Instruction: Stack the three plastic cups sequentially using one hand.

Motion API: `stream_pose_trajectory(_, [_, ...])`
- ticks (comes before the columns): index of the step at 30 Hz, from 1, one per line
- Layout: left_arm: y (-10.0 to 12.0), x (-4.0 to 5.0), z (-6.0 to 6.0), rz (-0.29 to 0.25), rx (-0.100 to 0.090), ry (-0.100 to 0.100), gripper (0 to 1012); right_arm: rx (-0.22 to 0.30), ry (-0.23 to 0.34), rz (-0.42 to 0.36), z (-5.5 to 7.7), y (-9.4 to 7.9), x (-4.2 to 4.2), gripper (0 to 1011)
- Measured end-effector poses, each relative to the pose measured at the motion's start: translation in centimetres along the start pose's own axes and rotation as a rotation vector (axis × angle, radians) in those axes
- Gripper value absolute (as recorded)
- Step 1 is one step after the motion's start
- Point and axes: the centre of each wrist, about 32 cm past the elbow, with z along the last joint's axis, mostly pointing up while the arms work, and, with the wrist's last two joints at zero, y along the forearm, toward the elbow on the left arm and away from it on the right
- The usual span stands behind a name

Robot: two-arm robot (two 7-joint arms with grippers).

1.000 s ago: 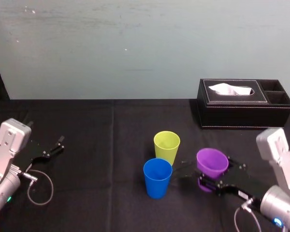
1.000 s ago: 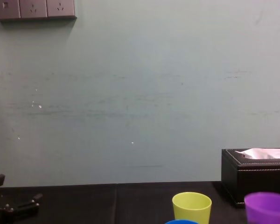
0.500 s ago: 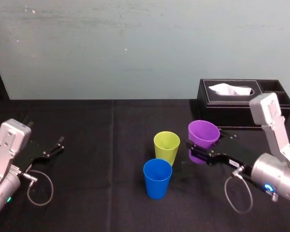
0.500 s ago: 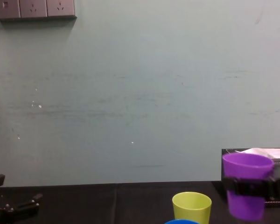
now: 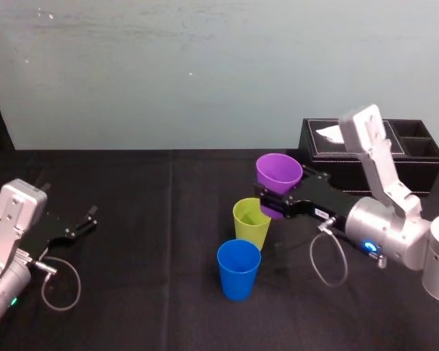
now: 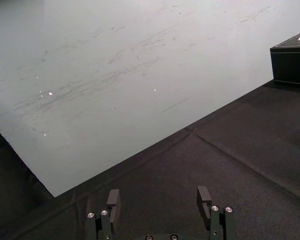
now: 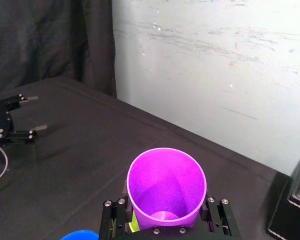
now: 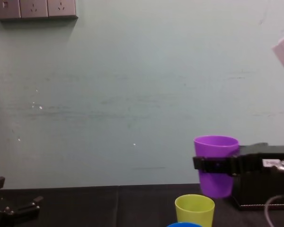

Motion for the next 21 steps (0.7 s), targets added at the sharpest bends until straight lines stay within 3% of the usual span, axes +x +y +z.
stream_pose_trajectory(13, [0.0,0.0,0.0,0.0,0.0,0.0,1000,-0.003,0.004,0.015,0.3,2.3,-0.33,729])
stream_pose_trajectory(21, [0.0,0.0,0.0,0.0,0.0,0.0,1000,-0.003,0.024,0.02,-0.5,3.0,-0.49,728])
